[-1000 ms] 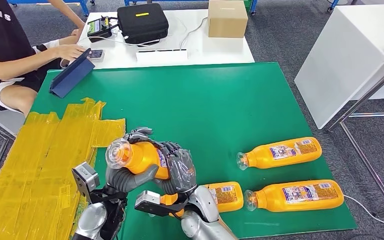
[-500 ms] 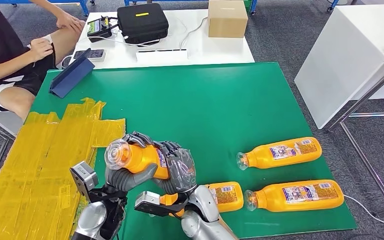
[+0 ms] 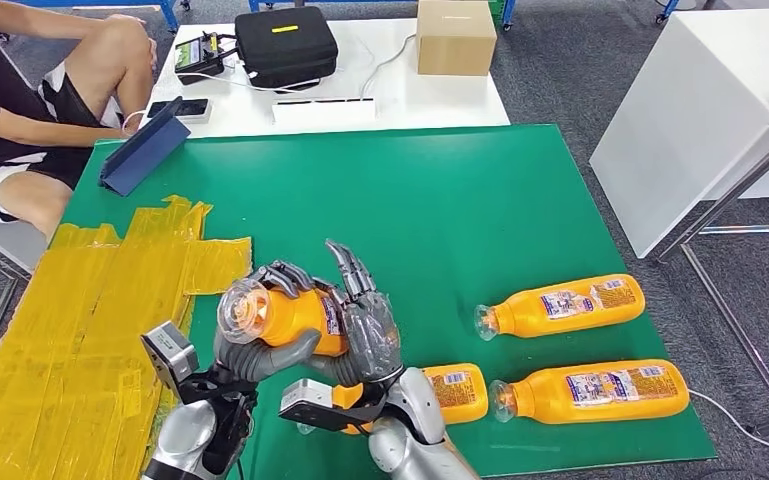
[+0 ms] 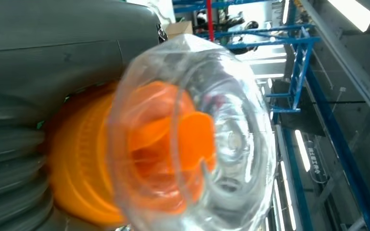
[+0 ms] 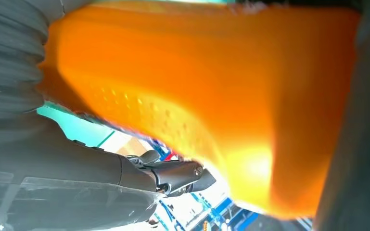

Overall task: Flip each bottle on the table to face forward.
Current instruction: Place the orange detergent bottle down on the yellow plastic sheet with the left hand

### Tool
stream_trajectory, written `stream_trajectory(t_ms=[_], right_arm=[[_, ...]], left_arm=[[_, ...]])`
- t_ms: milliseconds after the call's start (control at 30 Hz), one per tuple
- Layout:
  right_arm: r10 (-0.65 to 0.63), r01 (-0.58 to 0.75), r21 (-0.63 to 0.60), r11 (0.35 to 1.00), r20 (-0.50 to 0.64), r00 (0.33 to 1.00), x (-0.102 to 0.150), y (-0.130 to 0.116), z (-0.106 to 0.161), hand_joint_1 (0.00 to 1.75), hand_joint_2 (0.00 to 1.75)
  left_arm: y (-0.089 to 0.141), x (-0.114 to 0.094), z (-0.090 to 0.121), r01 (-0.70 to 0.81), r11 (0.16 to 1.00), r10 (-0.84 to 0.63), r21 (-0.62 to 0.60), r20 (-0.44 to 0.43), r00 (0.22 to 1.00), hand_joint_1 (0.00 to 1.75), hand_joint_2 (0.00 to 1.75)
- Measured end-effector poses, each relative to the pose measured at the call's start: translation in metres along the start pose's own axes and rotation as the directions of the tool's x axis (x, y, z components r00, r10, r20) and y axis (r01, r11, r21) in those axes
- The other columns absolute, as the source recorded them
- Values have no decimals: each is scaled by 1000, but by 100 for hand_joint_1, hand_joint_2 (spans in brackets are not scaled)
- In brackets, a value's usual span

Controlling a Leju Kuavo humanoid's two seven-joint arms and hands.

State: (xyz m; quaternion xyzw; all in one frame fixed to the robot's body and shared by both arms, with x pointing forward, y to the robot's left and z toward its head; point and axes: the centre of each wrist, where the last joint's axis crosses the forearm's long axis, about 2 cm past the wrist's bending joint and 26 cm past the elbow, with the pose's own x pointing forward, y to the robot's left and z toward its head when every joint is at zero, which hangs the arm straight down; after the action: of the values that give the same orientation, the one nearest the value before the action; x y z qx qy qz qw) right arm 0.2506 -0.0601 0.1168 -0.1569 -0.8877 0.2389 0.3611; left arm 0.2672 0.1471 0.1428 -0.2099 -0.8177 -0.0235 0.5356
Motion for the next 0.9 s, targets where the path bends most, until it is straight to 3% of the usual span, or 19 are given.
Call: stream_trajectory(t_ms=[233,500,633,733,900], right_arm=[[-45,43,-113,993,-17,999,7,-18,-5,0,175],[-51,49,-151,987,-9,999,11,-26,-7,0,175],[-60,58,-171,983,-7,998,13,-29,-8,0,175],[-68,67,-213,975,4,998,17,-37,-13,0,175],[-78,82,-269,960,25,997,25,-51,-21,0,175]], left_arm=[[8,9,-3,29,998,-31,60,44,999,175,175],[11,14,-5,36,997,-41,71,65,997,175,175],[14,16,-6,138,982,-151,128,90,984,175,175],[23,22,-6,345,906,-378,246,101,920,175,175],[37,38,-7,619,664,-708,420,85,701,175,175]])
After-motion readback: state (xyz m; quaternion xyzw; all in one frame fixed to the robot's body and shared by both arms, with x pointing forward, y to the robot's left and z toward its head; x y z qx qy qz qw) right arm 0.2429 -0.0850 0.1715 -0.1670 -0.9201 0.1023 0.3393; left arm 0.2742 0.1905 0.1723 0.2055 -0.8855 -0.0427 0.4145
